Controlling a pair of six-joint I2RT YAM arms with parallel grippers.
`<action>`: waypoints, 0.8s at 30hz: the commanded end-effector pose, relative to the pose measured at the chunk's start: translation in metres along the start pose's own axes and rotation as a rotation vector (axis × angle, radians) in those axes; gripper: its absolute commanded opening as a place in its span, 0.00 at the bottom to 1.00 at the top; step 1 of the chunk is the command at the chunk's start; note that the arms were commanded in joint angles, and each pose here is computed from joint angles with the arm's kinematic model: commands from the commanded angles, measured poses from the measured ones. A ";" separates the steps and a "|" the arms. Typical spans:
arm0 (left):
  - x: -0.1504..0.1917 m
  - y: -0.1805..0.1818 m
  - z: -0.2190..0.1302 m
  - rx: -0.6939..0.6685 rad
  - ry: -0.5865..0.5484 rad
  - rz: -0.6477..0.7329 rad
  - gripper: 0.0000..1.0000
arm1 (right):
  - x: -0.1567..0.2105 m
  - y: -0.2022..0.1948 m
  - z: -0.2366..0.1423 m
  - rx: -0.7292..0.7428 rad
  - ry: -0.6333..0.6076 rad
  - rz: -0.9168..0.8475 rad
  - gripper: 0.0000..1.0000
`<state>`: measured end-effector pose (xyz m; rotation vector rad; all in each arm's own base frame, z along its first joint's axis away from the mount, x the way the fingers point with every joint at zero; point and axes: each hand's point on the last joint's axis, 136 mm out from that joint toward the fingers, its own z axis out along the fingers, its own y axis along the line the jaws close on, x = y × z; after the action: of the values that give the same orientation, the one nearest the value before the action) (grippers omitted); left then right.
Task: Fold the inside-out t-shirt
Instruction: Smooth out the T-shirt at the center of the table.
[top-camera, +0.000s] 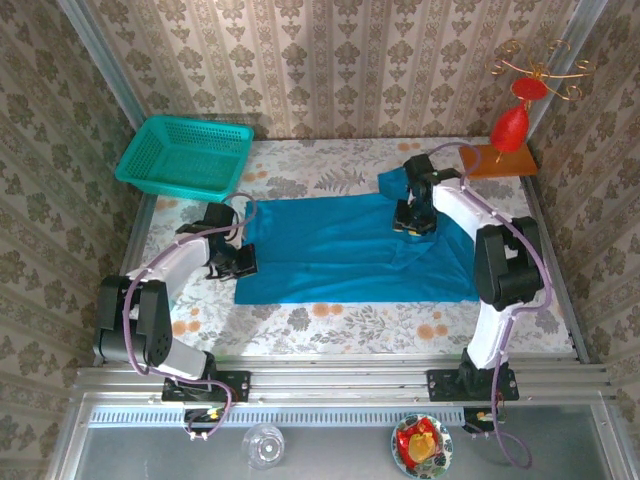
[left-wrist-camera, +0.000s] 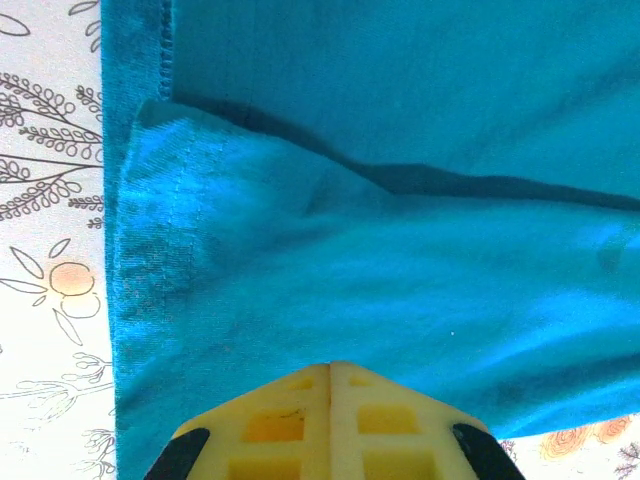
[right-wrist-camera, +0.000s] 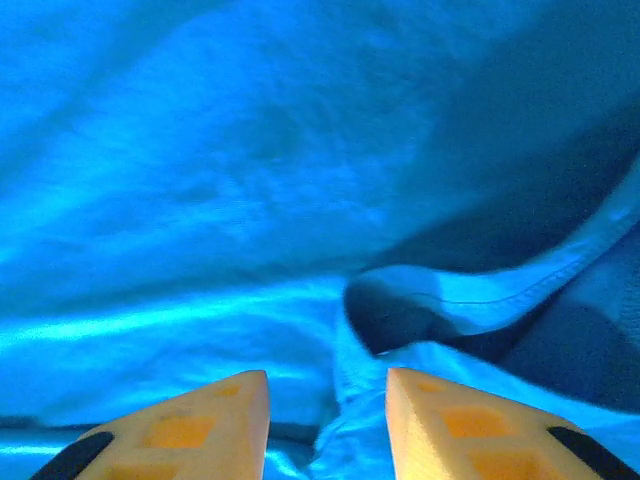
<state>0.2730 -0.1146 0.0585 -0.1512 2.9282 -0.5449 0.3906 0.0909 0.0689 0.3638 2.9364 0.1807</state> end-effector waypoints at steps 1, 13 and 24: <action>0.009 0.004 -0.001 -0.012 0.019 -0.010 0.05 | 0.010 -0.010 0.007 0.077 0.051 -0.017 0.34; 0.009 0.006 0.000 -0.019 0.023 -0.012 0.05 | 0.014 -0.001 0.029 0.066 0.085 -0.018 0.20; 0.011 0.010 0.000 -0.022 0.025 -0.022 0.05 | 0.018 0.038 0.024 0.034 0.067 -0.080 0.00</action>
<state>0.2699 -0.1123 0.0551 -0.1624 2.9387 -0.5407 0.3856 0.1244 0.0511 0.2647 2.9976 0.1441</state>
